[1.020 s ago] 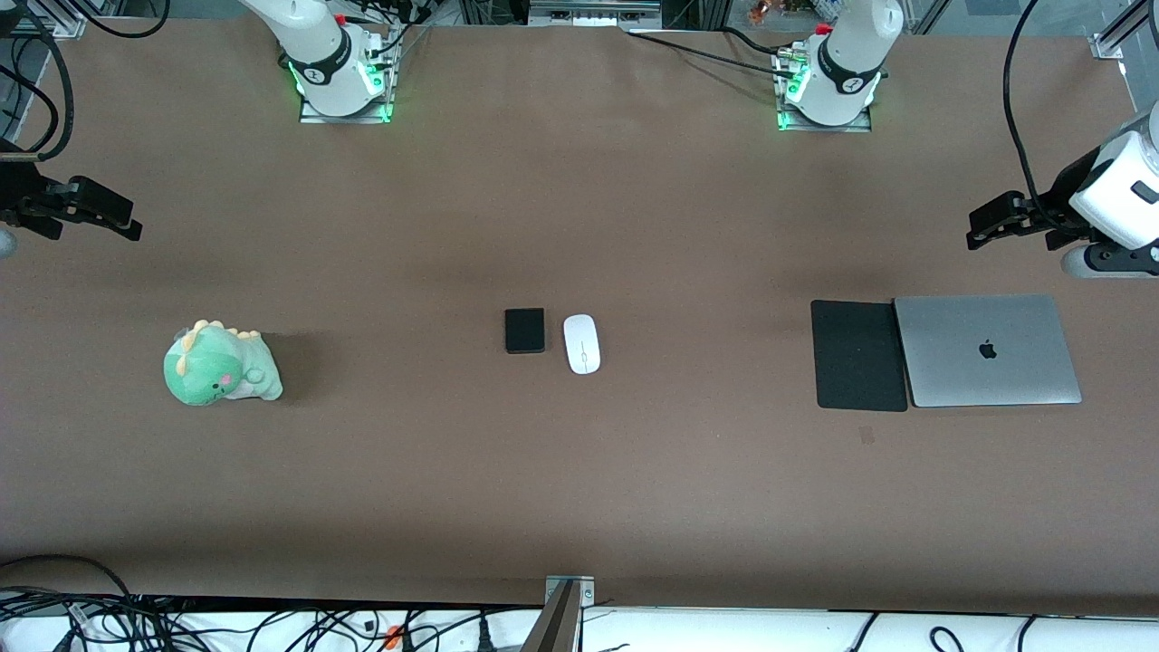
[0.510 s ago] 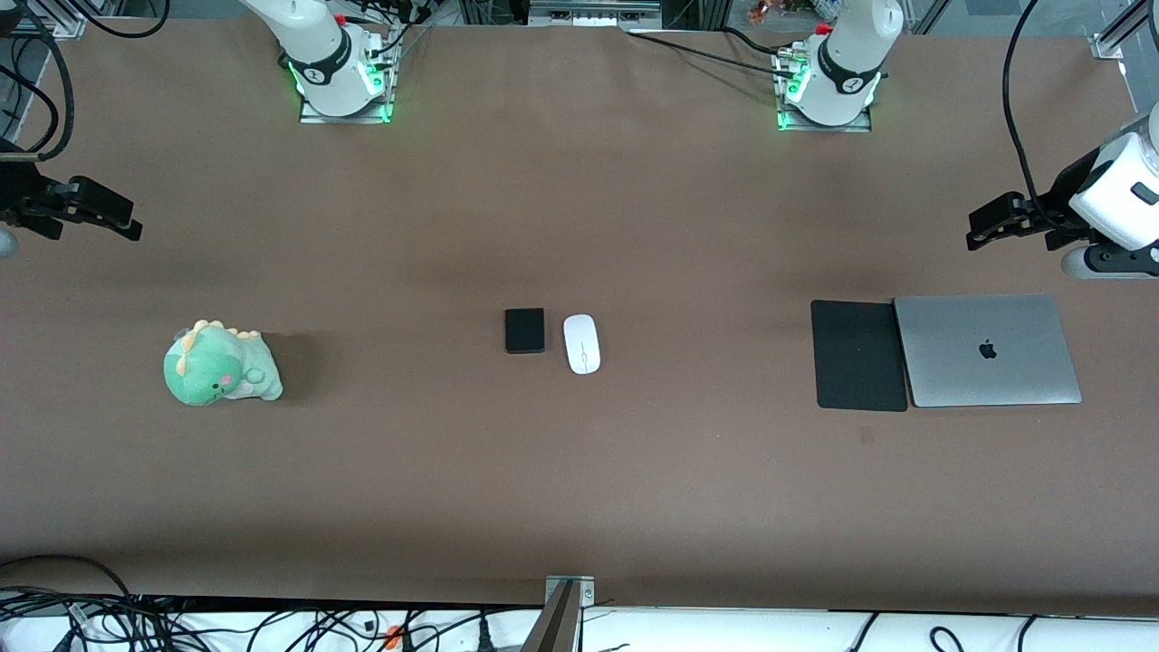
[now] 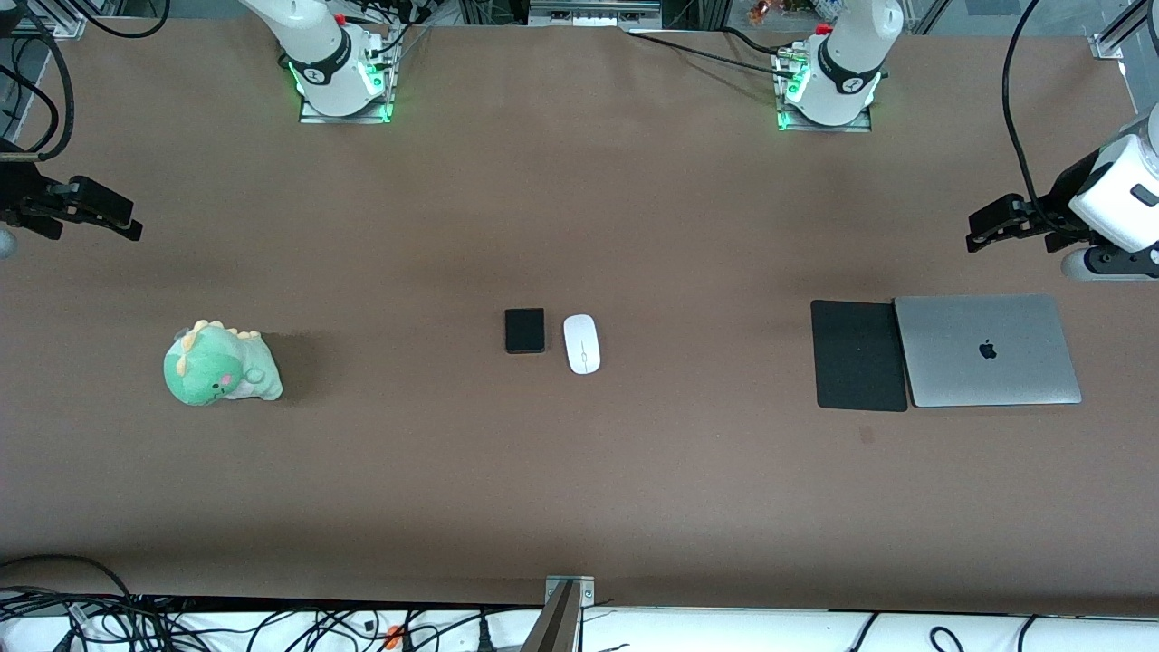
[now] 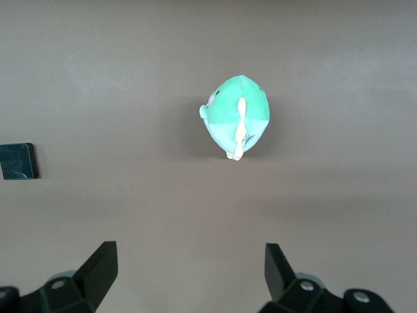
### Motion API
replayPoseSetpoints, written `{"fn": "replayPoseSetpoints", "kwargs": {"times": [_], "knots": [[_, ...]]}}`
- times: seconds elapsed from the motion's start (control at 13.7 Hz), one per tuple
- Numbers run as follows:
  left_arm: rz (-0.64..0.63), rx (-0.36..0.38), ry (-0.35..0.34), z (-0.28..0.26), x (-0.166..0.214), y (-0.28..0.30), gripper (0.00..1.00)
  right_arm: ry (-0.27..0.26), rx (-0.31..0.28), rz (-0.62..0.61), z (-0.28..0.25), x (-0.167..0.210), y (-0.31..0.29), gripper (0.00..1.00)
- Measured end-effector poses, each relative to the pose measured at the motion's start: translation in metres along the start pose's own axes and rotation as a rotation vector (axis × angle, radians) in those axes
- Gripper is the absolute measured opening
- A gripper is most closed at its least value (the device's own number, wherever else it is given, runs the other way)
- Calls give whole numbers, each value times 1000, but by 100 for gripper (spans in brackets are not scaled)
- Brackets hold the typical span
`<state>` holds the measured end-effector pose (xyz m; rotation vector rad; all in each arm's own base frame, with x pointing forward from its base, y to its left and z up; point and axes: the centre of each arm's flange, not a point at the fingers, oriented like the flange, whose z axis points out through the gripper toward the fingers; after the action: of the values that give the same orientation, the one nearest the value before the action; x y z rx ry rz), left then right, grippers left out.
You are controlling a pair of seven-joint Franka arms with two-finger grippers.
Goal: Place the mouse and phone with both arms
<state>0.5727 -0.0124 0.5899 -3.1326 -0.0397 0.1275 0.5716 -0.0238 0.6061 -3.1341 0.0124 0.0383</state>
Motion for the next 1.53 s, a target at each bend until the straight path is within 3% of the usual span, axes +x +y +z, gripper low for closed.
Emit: {"fn": "replayPoseSetpoints", "kwargs": {"times": [0.58, 0.87, 1.02, 1.24, 1.53], "knots": [[0, 0, -8, 6, 4, 4, 100, -5, 0, 0, 0, 0, 0, 100], [-30, -86, -4, 21, 18, 25, 100, -7, 0, 0, 1, -1, 0, 100], [-56, -118, -26, 56, 37, 73, 100, -7, 0, 0, 1, -1, 0, 100], [-145, -148, -9, 131, 59, 194, 100, -6, 0, 0, 1, -1, 0, 100], [-230, -160, 0, 236, 31, 360, 100, 6, 0, -2, 0, 1, 0, 100]]}}
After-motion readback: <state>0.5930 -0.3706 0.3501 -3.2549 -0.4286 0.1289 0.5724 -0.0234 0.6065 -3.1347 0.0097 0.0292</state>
